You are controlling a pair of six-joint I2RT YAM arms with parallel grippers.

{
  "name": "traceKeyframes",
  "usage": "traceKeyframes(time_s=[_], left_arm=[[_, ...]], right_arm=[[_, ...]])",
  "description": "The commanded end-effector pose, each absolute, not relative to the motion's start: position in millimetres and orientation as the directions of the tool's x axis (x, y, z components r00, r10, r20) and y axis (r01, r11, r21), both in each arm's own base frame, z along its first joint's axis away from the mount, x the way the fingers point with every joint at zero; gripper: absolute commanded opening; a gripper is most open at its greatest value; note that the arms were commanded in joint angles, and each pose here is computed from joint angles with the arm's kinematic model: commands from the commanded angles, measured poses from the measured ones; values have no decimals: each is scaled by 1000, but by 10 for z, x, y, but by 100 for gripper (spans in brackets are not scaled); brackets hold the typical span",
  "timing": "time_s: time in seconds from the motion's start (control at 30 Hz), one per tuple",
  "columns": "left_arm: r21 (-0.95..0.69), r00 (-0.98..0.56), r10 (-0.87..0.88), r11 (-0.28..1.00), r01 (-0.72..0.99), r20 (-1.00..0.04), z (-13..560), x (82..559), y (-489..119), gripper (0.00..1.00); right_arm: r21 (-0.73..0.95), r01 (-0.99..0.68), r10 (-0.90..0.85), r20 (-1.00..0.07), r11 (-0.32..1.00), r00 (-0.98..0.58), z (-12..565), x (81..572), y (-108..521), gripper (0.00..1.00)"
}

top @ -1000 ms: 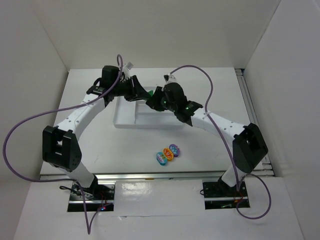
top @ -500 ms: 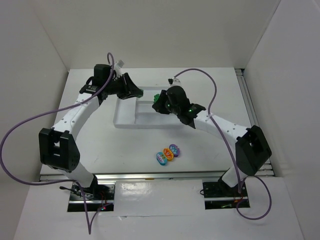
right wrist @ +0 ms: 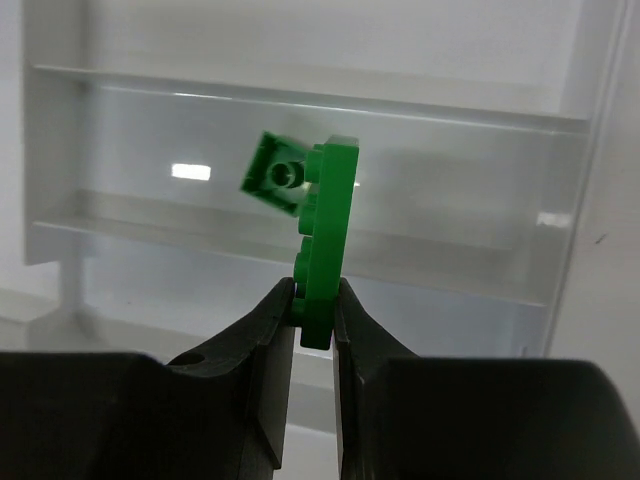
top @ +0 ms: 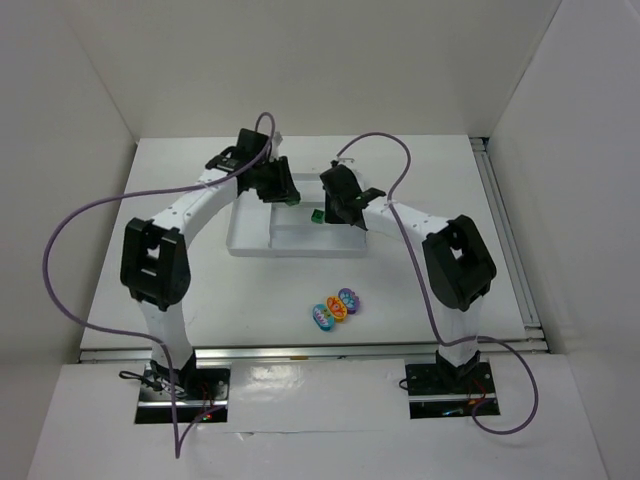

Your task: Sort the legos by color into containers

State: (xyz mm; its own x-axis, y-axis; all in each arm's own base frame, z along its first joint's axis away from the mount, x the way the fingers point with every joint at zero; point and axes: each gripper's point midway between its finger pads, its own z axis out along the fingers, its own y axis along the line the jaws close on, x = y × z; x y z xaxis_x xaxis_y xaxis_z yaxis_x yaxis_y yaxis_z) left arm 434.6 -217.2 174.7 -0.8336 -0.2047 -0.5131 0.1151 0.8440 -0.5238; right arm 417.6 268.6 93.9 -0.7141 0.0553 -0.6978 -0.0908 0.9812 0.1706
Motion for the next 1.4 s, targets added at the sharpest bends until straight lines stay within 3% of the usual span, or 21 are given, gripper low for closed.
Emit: traceKeyframes(time_s=[0.0, 0.4, 0.47, 0.57, 0.6, 0.67, 0.7, 0.73, 0.83, 0.87, 0.93, 1.13, 1.37], left_arm=[[-412, -838, -151, 906, 94, -525, 1488, 4490, -2189, 0], [-294, -865, -118, 955, 36, -488, 961, 4617, -2151, 0], [-308, -861, -119, 950, 46, -495, 1004, 4613, -2172, 0], [-311, -864, -127, 950, 36, -488, 945, 4595, -2169, 0], [-311, -864, -127, 950, 36, -488, 945, 4595, -2169, 0], [-301, -862, -128, 953, 30, -491, 921, 4628, -2159, 0], [-302, -860, -128, 953, 31, -493, 958, 4638, -2163, 3], [-298, -866, -126, 954, 28, -484, 922, 4638, -2163, 31], [-290, -865, -120, 956, 32, -488, 919, 4626, -2189, 66], [-280, -857, -115, 959, 34, -501, 973, 4600, -2193, 82], [-277, -850, -119, 960, 33, -513, 1039, 4582, -2169, 100], [-278, -796, -118, 958, 65, -594, 1561, 4506, -2174, 100], [-296, -751, -131, 951, 89, -647, 2047, 4044, -1998, 100]], right_arm=[[140, -60, 60, -719, 988, -693, 1023, 4319, 2485, 0], [138, -32, 72, -687, 990, -723, 706, 4404, 2410, 6], [138, -32, 72, -687, 990, -723, 706, 4404, 2410, 22], [126, -11, 80, -693, 992, -716, 710, 4439, 2341, 68], [131, -12, 83, -698, 991, -711, 754, 4442, 2342, 79], [140, -10, 95, -718, 990, -689, 903, 4457, 2333, 83], [134, -4, 95, -720, 991, -687, 912, 4431, 2298, 83], [149, -7, 106, -736, 989, -669, 1050, 4434, 2300, 83], [149, 20, 127, -759, 989, -639, 1208, 4412, 2217, 83], [142, 32, 131, -768, 989, -626, 1293, 4359, 2144, 83], [160, 42, 152, -781, 986, -605, 1427, 4315, 2103, 85], [178, 59, 181, -820, 982, -544, 1835, 4143, 1845, 87], [135, -20, 91, -763, 991, -639, 1604, 3473, 1729, 85]])
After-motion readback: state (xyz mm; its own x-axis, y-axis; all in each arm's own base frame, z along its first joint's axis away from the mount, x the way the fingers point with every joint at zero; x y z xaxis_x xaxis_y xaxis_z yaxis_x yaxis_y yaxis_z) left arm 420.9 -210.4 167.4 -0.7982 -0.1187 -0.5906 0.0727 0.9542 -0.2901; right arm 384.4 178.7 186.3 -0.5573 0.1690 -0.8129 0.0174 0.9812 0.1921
